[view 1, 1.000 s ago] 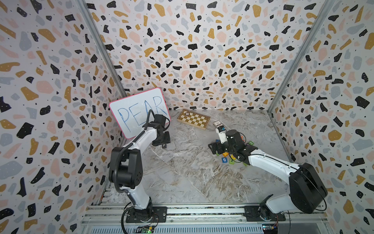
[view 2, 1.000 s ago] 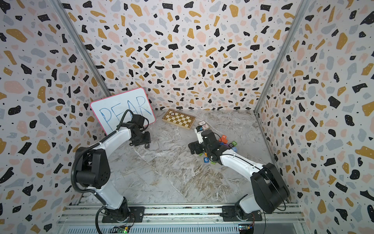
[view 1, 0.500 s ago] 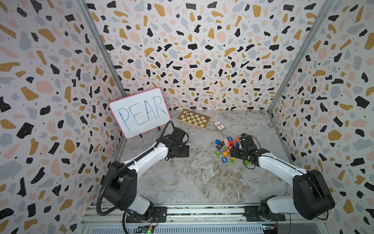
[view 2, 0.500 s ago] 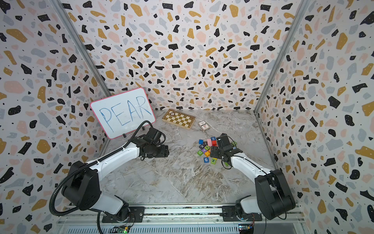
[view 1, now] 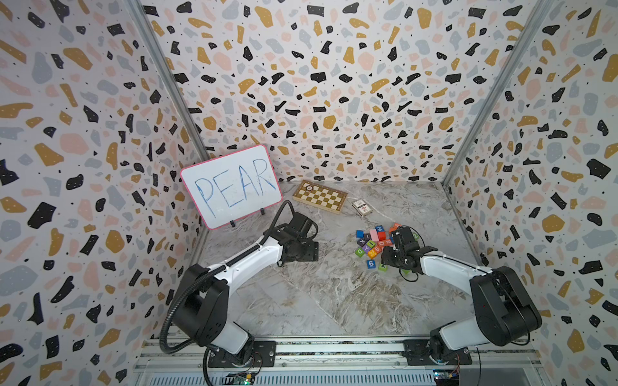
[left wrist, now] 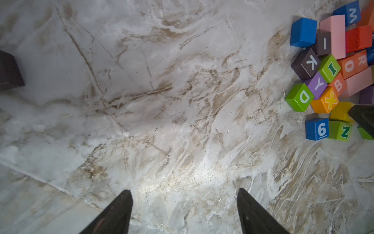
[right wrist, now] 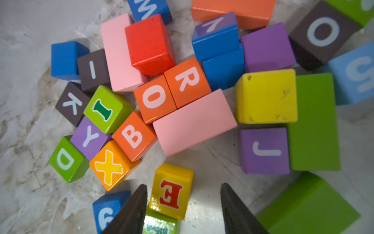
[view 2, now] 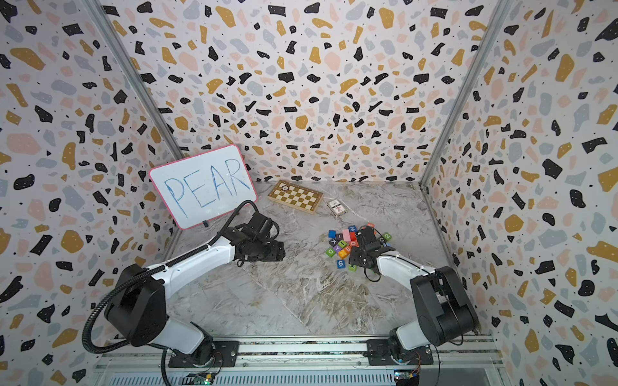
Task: Spell the uppercase word “pear” with letter blocks
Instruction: Pick up the letter block from the center of the board.
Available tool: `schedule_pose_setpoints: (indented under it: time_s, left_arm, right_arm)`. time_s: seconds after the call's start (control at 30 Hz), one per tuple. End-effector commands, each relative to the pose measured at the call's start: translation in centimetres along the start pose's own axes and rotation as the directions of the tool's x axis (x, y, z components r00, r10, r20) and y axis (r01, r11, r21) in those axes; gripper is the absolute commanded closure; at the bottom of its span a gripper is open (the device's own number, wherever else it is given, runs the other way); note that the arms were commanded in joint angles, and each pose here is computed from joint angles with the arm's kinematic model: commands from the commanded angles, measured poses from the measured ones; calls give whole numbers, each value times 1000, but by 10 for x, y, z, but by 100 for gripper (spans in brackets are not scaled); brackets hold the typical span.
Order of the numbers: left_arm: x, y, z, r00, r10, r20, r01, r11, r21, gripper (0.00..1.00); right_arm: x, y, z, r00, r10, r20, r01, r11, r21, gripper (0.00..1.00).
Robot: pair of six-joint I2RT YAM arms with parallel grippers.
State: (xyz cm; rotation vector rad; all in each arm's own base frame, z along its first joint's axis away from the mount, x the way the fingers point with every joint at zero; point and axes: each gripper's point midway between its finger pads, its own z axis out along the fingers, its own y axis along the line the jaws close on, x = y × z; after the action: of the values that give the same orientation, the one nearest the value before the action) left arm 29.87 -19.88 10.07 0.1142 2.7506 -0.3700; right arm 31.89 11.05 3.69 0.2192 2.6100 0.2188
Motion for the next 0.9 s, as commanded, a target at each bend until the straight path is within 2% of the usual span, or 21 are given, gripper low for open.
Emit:
schedule_pose_setpoints:
  time_s: [0.0, 0.3, 0.6, 0.87]
  left_arm:
    - [-3, -3, 0, 1000, 4, 10, -4, 1000, 6, 18]
    - [-3, -3, 2, 1000, 16, 3, -16, 1000, -1, 13]
    - [-5, -6, 0, 1000, 22, 3, -22, 1000, 14, 11]
    - [-6, -11, -2, 1000, 17, -2, -17, 999, 36, 12]
  right_arm:
    - [-7, 0, 2, 1000, 5, 14, -5, 1000, 8, 43]
    - [-4, 4, 6, 1000, -29, 0, 29, 999, 24, 51]
    - [-9, 6, 2, 999, -49, 17, 49, 998, 27, 64]
    - [-12, 12, -4, 996, -77, 36, 77, 997, 12, 67]
